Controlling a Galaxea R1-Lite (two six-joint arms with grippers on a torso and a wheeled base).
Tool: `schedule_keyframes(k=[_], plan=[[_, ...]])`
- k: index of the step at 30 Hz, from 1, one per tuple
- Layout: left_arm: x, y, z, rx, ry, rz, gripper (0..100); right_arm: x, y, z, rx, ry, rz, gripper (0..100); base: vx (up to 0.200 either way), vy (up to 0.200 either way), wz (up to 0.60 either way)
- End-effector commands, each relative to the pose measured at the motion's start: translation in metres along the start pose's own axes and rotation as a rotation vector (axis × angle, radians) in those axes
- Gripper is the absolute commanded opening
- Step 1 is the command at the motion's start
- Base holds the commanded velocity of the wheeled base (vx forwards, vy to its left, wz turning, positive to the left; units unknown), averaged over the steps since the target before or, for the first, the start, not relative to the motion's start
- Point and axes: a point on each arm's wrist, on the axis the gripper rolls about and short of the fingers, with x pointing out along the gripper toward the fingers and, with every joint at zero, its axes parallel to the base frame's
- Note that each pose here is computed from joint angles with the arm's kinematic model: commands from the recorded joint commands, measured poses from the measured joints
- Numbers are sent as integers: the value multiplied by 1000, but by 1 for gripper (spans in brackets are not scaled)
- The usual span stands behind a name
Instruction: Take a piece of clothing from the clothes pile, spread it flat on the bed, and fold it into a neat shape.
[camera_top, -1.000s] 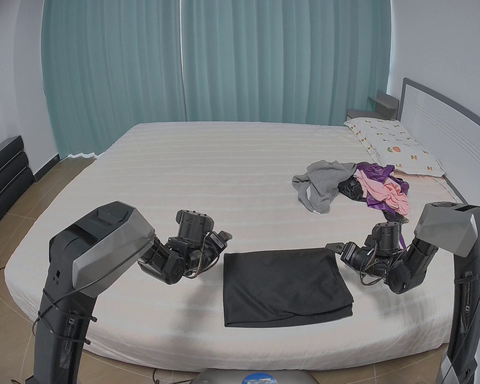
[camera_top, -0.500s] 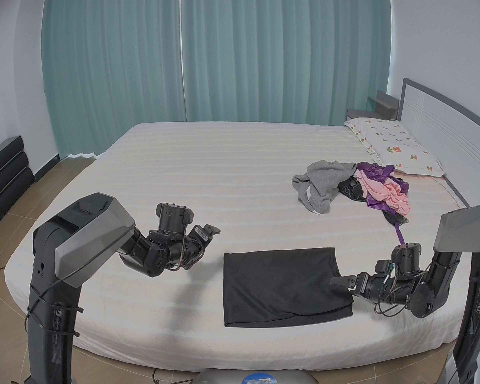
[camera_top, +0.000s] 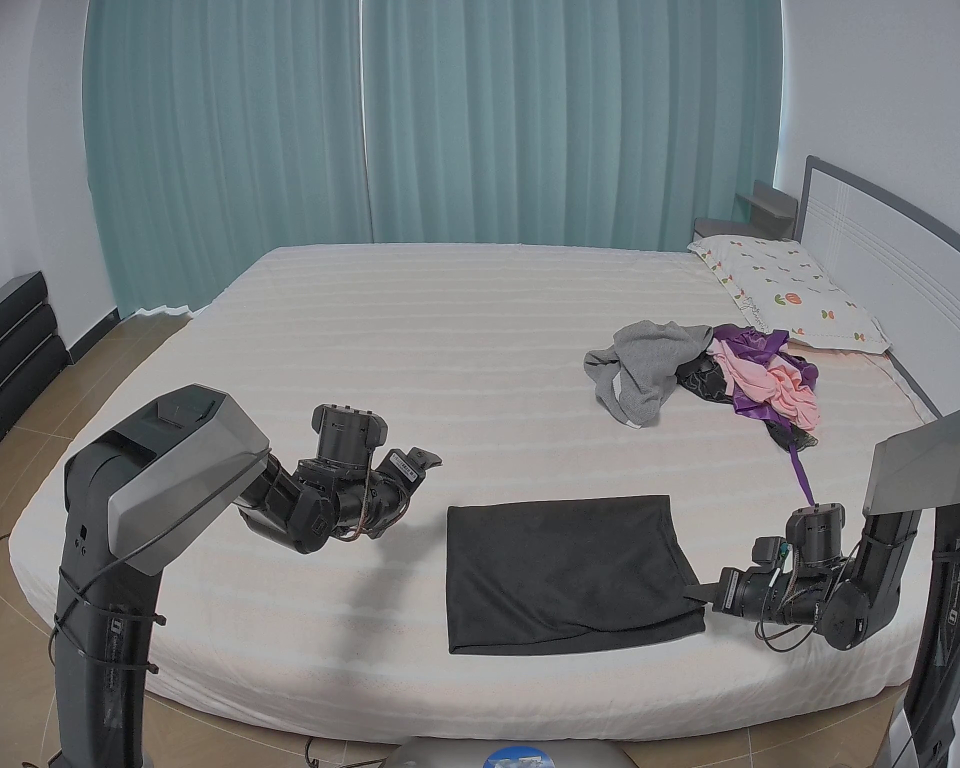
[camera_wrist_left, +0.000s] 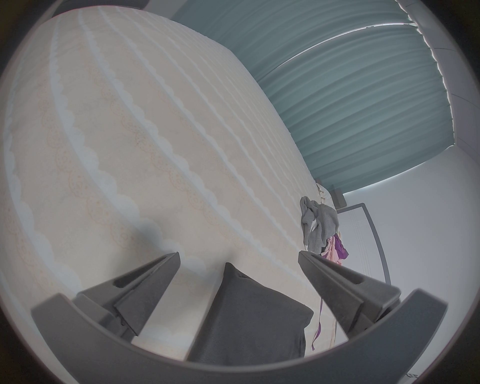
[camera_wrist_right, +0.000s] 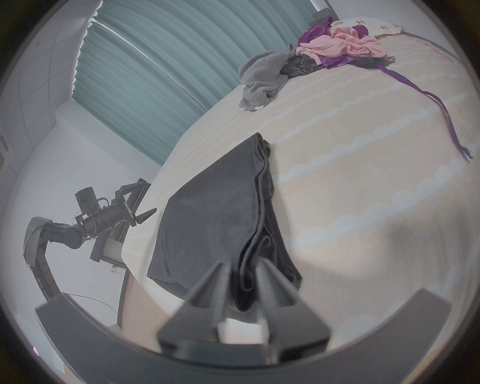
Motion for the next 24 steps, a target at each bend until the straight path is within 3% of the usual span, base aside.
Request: schedule_keyframes(k=[1, 18, 19, 24], plan=[[0, -1, 0, 0, -1, -2, 100, -7, -2, -3, -1, 4, -12, 0, 0, 0, 0], [0, -1, 0, 0, -2, -4, 100, -7, -7, -4, -11, 7, -27, 0, 0, 0, 0], [0, -1, 0, 0, -2, -4, 100, -6, -7, -3, -15, 6, -26, 100, 0, 0, 0], [-1, -1, 1, -2, -3, -3, 100, -4, -1, 10, -38, -40, -2, 100, 0, 0, 0]])
